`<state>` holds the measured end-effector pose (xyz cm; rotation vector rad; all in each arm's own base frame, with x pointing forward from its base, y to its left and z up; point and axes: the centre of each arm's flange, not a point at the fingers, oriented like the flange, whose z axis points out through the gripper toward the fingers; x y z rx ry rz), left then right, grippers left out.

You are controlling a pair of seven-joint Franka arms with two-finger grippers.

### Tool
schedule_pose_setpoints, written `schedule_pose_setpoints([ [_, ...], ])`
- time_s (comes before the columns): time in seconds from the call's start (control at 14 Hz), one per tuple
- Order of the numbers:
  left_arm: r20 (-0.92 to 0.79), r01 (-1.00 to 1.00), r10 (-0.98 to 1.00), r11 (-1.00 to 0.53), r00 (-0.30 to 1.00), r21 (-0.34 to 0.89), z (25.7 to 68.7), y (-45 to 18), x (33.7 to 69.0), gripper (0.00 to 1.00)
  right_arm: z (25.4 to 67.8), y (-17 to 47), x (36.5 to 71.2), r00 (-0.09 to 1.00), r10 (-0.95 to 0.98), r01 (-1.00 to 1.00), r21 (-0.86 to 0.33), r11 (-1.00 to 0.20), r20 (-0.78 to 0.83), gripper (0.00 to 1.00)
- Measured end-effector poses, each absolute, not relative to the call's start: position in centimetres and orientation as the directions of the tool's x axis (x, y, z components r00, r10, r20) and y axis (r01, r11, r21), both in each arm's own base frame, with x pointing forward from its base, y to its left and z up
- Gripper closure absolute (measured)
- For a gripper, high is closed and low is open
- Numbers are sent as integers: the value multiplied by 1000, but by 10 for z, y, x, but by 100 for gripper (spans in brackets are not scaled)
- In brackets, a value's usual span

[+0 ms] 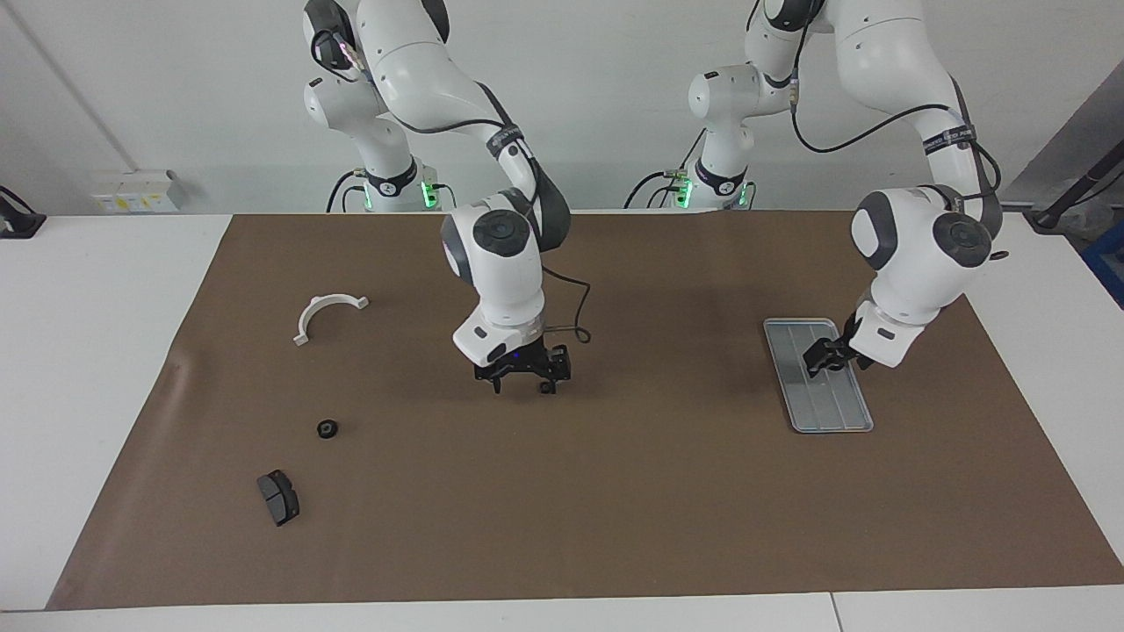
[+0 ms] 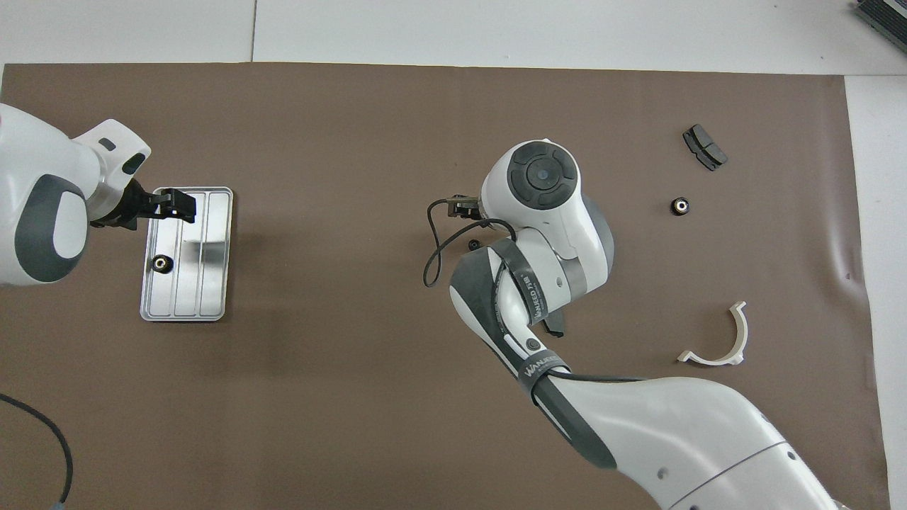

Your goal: Place bearing gear from tray to pile

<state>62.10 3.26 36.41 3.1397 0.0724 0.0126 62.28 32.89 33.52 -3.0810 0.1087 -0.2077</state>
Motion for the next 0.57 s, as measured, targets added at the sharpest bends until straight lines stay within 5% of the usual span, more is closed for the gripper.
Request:
schedule_pose_setpoints([
  [0.57,16,100,100,-995,995,-1,327,51,578,0,297,349,609,994,-45,-43,-29,-999,96,5],
])
